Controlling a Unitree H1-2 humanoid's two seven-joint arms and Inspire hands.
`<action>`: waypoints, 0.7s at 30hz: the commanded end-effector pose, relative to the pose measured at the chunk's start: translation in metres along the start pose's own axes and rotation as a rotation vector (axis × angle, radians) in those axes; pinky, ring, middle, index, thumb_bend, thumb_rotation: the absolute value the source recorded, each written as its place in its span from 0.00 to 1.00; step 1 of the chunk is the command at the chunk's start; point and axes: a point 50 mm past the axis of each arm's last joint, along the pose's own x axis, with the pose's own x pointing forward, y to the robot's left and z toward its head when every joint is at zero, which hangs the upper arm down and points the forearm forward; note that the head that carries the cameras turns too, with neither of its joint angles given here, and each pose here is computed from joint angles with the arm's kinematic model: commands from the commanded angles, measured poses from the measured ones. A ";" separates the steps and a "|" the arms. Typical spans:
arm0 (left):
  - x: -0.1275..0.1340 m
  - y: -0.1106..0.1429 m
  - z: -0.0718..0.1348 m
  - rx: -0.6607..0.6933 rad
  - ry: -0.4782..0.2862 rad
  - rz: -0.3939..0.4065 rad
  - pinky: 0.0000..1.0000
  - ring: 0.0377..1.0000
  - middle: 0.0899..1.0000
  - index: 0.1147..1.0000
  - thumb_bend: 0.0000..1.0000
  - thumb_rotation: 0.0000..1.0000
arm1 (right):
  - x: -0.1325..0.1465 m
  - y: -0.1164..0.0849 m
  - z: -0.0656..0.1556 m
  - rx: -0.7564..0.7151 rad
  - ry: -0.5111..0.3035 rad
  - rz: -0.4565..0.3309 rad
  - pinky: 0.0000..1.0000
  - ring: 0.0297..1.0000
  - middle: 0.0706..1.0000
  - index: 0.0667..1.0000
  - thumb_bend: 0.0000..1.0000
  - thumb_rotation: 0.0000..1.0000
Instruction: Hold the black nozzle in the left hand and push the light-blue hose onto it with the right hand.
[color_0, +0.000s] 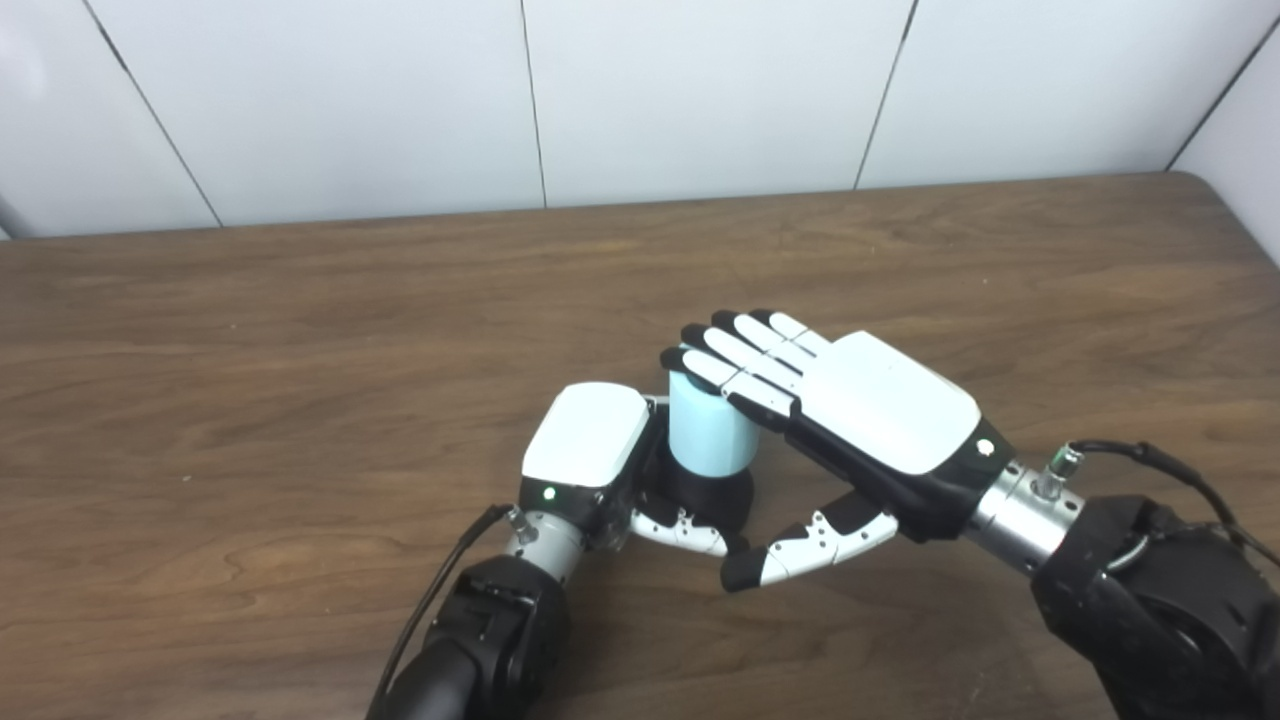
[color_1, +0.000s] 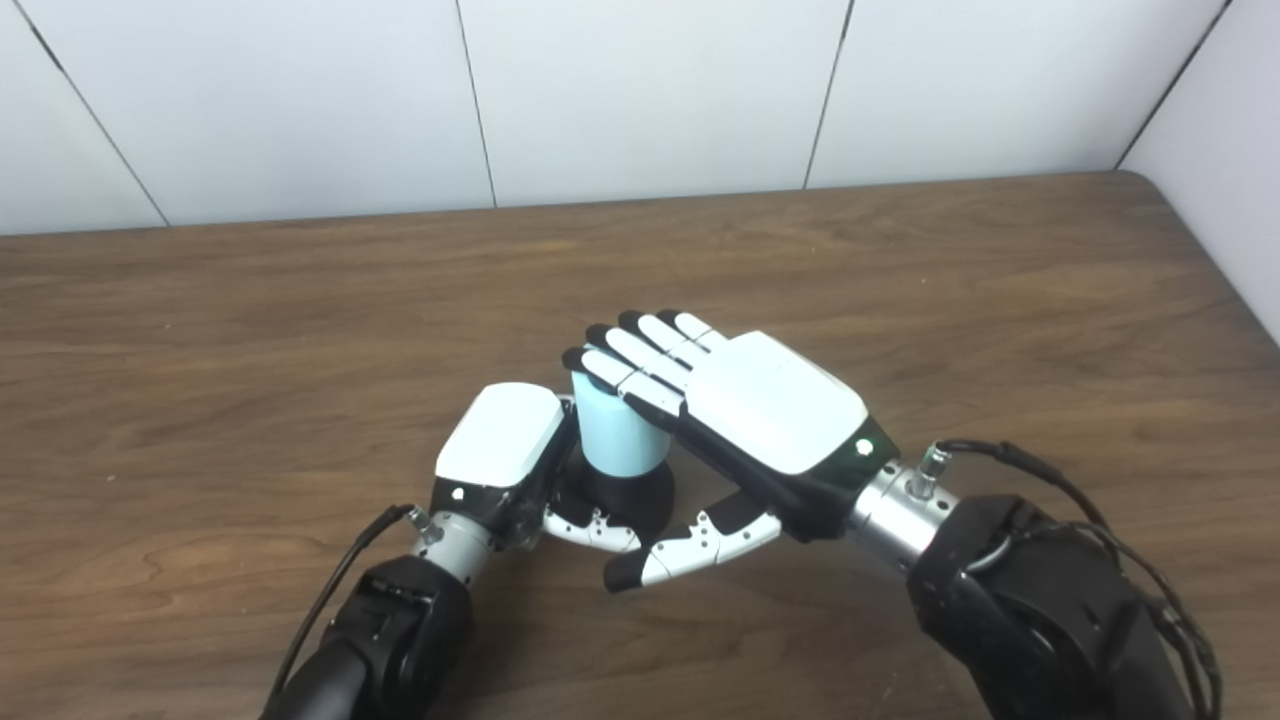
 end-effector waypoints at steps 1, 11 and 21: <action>-0.021 -0.046 0.004 -0.049 0.003 -0.269 0.49 0.47 0.49 0.39 0.50 0.00 | -0.007 0.032 -0.012 0.026 0.063 0.237 1.00 1.00 0.96 0.93 0.68 1.00; -0.021 -0.045 0.004 -0.046 0.006 -0.271 0.47 0.46 0.48 0.40 0.50 0.00 | -0.006 0.036 -0.012 0.037 0.066 0.250 1.00 1.00 0.96 0.93 0.68 1.00; -0.021 -0.046 0.005 -0.039 0.005 -0.272 0.49 0.46 0.49 0.38 0.50 0.00 | -0.006 0.042 -0.013 0.046 0.072 0.265 1.00 1.00 0.96 0.93 0.67 1.00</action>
